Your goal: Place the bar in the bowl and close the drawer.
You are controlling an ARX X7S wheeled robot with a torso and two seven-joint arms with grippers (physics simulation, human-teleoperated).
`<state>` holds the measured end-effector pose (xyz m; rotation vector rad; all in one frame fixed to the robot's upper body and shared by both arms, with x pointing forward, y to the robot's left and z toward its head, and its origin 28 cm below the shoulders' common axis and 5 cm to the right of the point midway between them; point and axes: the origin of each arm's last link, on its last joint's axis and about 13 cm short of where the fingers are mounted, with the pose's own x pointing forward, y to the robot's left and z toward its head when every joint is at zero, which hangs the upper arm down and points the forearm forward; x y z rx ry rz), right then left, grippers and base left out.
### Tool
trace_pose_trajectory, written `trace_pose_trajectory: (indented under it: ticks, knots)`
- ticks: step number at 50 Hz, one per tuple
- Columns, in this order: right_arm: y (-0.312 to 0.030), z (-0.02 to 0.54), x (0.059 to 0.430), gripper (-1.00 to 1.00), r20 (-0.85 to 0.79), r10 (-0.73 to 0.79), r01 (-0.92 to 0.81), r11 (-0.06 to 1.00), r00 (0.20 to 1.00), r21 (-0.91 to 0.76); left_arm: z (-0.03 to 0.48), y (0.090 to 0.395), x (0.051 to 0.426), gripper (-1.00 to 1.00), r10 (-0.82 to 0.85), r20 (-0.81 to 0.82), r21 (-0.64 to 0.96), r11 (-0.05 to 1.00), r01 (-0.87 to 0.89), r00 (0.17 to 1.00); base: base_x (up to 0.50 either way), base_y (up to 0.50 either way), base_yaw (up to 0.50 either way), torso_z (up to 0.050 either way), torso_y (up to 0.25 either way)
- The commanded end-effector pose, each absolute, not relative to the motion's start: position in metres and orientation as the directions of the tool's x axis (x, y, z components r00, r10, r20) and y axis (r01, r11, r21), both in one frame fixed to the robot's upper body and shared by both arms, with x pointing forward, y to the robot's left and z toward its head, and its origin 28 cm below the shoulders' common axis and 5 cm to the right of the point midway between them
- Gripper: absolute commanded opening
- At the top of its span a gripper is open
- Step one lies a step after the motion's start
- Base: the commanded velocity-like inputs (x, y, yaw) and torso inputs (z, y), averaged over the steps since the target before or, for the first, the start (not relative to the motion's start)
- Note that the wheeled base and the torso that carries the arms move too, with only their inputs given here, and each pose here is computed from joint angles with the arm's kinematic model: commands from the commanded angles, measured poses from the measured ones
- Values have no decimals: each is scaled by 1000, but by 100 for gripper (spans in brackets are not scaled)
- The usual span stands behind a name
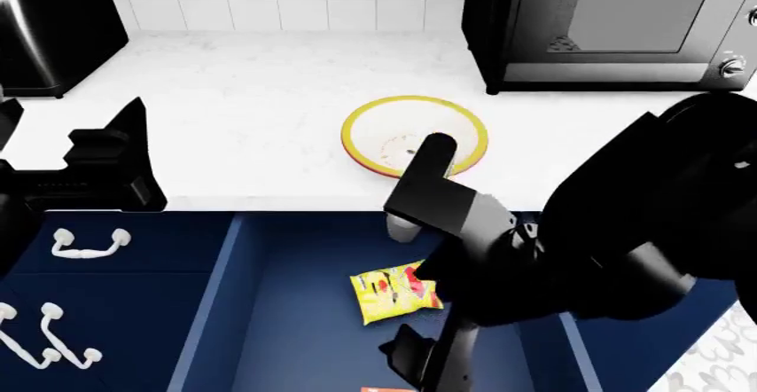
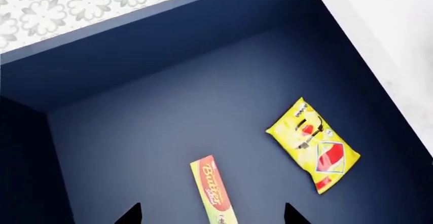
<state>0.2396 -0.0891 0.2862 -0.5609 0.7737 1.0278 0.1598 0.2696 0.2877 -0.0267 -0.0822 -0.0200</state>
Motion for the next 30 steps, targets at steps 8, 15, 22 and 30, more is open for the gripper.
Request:
trace_pose_trajectory:
  ticks: [8, 15, 22, 30]
  knots:
    - [-82, 242, 243, 100, -858, 463, -921, 389, 224, -31, 284, 270, 162, 100, -19, 68, -28, 999, 21, 998, 0, 0, 0, 0, 0]
    - [-81, 234, 244, 100, -866, 451, -922, 387, 216, -28, 282, 271, 163, 100, -17, 61, -30, 999, 19, 998, 0, 0, 0, 0, 0]
    - [-79, 223, 252, 100, -875, 430, -917, 398, 221, -36, 281, 271, 164, 100, -17, 59, -30, 999, 18, 998, 0, 0, 0, 0, 0]
    - [-77, 210, 262, 100, -893, 382, -912, 404, 239, -71, 279, 271, 166, 100, -15, 54, -31, 999, 17, 998, 0, 0, 0, 0, 0]
